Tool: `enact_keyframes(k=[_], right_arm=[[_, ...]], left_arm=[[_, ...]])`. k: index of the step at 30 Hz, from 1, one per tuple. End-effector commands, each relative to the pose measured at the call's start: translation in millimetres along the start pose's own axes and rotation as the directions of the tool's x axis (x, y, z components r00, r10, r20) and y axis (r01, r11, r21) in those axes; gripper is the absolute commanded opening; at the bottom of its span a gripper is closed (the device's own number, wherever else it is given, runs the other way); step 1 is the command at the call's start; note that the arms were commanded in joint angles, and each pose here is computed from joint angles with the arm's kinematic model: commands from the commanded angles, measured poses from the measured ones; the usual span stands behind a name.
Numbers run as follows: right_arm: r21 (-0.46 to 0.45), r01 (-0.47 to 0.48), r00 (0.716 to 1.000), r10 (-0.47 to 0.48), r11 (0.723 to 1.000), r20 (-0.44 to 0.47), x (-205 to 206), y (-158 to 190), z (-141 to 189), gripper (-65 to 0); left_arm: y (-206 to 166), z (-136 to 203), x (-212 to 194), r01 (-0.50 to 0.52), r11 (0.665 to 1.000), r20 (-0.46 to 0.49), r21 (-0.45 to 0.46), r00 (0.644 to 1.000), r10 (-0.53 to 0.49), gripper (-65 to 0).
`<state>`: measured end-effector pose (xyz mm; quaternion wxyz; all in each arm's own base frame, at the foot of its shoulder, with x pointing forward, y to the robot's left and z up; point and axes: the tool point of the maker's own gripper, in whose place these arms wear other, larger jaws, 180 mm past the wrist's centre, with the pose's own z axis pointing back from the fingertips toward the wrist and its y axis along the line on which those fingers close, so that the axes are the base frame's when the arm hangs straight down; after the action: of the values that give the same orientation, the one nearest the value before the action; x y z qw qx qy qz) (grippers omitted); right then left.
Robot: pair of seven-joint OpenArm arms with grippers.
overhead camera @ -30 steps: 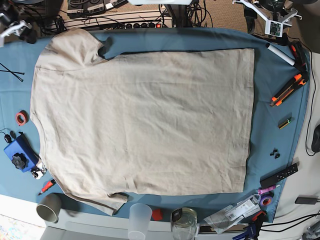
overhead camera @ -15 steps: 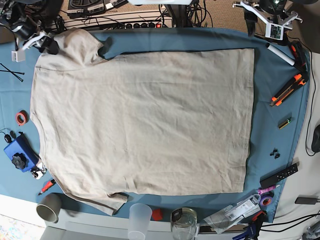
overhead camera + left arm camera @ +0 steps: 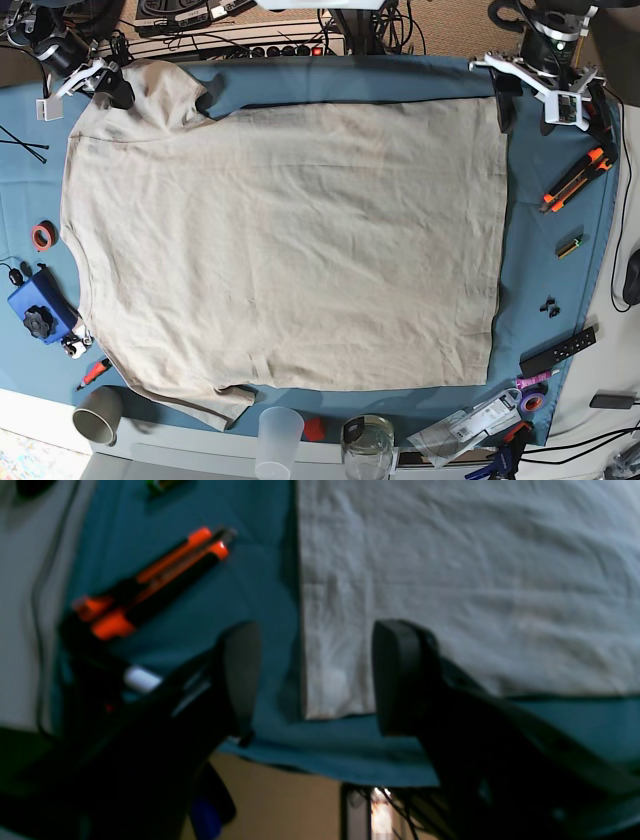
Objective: Fold the T-shirt properly
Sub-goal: 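Move both grippers down to the shoulder edge of the beige T-shirt, then grasp the shoulder edge with both grippers and lift it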
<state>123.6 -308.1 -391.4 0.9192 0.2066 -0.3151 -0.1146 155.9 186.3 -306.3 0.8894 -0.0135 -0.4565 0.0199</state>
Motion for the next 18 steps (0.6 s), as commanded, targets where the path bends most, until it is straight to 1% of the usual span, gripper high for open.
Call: enact_keyframes(k=[1,5,8,10,12,15,18], right_arm=[[-0.041,-0.014,0.994,0.009,0.999,-0.112,-21.0,-8.5,3.8,-35.7],[-0.041,-0.014,0.993,0.009,0.999,-0.115,-21.5,-8.5,3.9,-35.6],[-0.041,-0.014,0.993,0.009,0.999,-0.118,-22.0,-8.5,3.9,-35.6],[-0.041,-0.014,0.993,0.009,0.999,-0.118,-22.2,-8.5,3.9,-35.6],[-0.041,-0.014,0.993,0.009,0.999,-0.118,-22.1,-8.5,3.9,-35.6],[-0.041,-0.014,0.993,0.009,0.999,-0.118,-22.0,-8.5,3.9,-35.6],[-0.041,-0.014,0.993,0.009,0.999,-0.118,-22.0,-8.5,3.9,-35.6]], left_arm=[[0.8,0.1,0.0,-0.004,1.0,0.004,-0.001,1.0,0.004,-29.4],[3.0,-14.8,-22.2,-0.085,0.996,-0.05,-0.018,0.995,0.084,-30.1],[-2.8,-20.9,-38.9,-0.16,0.986,-0.109,-0.048,0.982,0.155,-30.5],[-7.5,-23.5,-41.2,-0.182,0.981,-0.108,-0.066,0.979,0.174,-30.5],[-7.6,-27.5,-44.2,-0.197,0.978,-0.113,-0.062,0.975,0.19,-30.5],[-7.2,-34.5,-52.2,-0.221,0.973,-0.13,-0.063,0.969,0.211,-33.0],[-6.8,-43.4,-59.9,-0.236,0.969,-0.146,-0.068,0.963,0.225,-33.1]])
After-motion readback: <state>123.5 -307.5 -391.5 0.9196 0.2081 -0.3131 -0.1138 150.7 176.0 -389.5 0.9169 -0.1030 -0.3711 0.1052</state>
